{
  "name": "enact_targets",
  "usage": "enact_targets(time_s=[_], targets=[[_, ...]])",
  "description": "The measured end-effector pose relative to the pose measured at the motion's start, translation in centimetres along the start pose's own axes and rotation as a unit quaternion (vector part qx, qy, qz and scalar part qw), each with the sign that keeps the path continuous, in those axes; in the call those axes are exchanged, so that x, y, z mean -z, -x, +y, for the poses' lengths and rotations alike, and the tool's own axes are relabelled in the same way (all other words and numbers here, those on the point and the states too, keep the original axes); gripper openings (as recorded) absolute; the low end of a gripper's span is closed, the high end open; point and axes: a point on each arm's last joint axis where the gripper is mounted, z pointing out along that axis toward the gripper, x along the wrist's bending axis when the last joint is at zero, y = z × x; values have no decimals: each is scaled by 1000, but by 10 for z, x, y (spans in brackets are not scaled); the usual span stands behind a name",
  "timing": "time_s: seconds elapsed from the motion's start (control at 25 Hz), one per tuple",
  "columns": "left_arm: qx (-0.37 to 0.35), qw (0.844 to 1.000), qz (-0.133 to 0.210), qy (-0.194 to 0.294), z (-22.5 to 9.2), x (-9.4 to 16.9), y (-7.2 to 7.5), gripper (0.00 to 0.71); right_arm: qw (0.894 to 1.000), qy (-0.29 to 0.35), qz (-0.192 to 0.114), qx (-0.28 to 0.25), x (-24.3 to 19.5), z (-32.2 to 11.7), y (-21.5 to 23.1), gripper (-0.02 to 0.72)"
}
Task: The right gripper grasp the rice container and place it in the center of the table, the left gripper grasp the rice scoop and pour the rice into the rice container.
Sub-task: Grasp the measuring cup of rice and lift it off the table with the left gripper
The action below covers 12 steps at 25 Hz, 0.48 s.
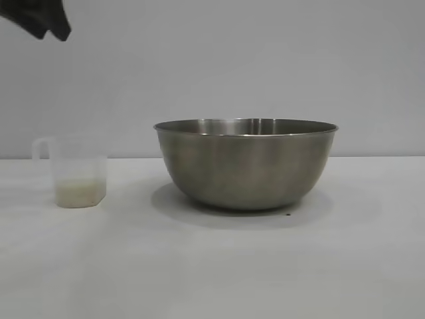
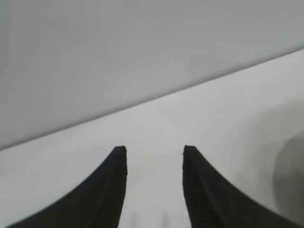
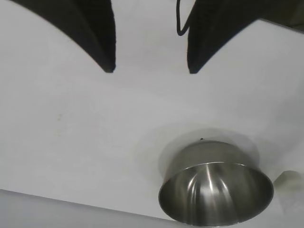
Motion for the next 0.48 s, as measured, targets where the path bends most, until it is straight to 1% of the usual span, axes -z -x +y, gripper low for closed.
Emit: enact_targets(time_s=[0.12, 0.32, 0.36, 0.4, 0.44, 0.48], targets=[[-6, 1000, 5, 12, -6, 14, -2, 230, 1000, 0, -2, -2, 0, 0, 0, 343], [-72, 995, -5, 62, -7, 35, -1, 230, 1000, 0, -4, -4, 0, 0, 1, 343], [-54, 996, -9, 73, -9, 37, 0, 230, 1000, 0, -4, -4, 0, 0, 1, 343], [-52, 995, -17, 82, -11, 38, 1, 230, 1000, 0, -4, -4, 0, 0, 1, 343], [-57, 994, -31, 91, -15, 39, 5, 230, 1000, 0, -4, -4, 0, 0, 1, 343], [-48, 993, -48, 100, -20, 39, 8, 230, 1000, 0, -4, -5, 0, 0, 1, 343]])
